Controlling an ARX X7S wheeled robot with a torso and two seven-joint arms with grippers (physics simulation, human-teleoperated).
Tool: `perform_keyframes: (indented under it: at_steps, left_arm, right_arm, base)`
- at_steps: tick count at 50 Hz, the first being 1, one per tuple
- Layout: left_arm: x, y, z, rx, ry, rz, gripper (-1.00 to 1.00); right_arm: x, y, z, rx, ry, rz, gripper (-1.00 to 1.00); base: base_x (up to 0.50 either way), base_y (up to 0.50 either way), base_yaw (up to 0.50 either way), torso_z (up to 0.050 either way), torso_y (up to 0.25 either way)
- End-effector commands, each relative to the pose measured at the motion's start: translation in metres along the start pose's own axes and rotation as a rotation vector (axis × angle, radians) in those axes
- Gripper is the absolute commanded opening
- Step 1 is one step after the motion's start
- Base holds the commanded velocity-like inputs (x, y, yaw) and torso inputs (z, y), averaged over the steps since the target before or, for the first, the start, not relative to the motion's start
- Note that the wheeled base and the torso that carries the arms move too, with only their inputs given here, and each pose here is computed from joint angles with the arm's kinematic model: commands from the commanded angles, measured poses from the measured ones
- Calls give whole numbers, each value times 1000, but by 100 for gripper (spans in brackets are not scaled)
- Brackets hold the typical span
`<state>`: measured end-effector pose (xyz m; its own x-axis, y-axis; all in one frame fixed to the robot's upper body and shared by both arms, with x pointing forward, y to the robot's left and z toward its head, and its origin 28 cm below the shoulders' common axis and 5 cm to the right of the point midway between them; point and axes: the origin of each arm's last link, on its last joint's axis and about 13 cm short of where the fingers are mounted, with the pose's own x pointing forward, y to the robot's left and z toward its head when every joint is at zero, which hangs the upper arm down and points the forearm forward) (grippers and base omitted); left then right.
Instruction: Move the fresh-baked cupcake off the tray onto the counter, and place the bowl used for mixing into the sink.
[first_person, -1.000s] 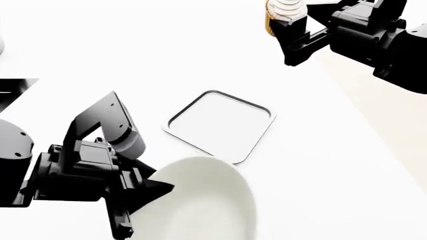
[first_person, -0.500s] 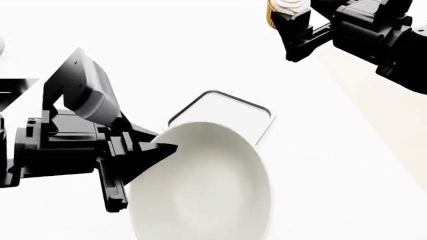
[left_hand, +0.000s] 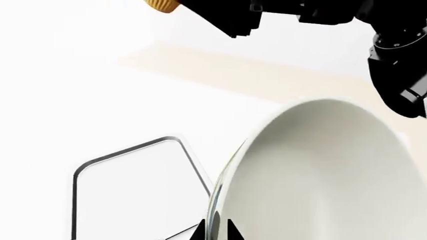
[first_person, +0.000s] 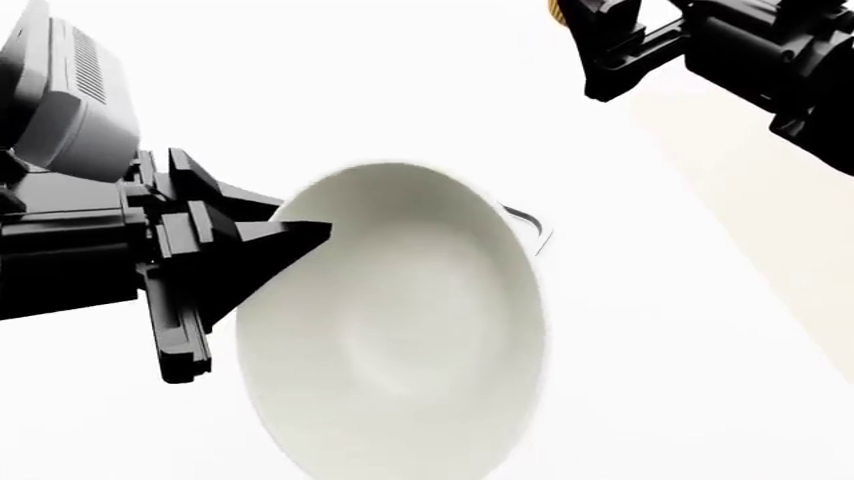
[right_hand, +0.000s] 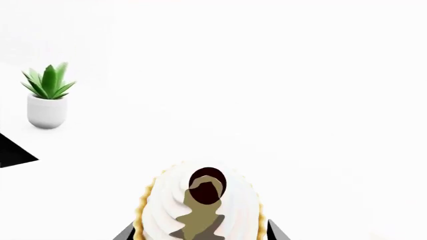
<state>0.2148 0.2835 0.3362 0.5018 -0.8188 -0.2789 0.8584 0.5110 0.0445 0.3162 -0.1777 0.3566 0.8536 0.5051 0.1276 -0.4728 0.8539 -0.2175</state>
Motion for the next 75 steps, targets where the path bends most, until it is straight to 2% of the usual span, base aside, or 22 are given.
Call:
perform_keyframes:
  at_steps: [1,12,75]
  left_arm:
    - [-6,1,7,22,-52,31,-100]
    - [-9,3,5,27,-60,52,-100]
    - [-5,7,2,49,-74,77,-100]
  right_arm:
    - [-2,0,4,-42,-34,10,-100]
    - [-1,0,1,-65,-27,12,-100]
    - [-1,1,0,-98,-10,19,-100]
  base:
    - [0,0,0,0,0]
    - [0,62,0,0,0]
    - [-3,500,0,0,0]
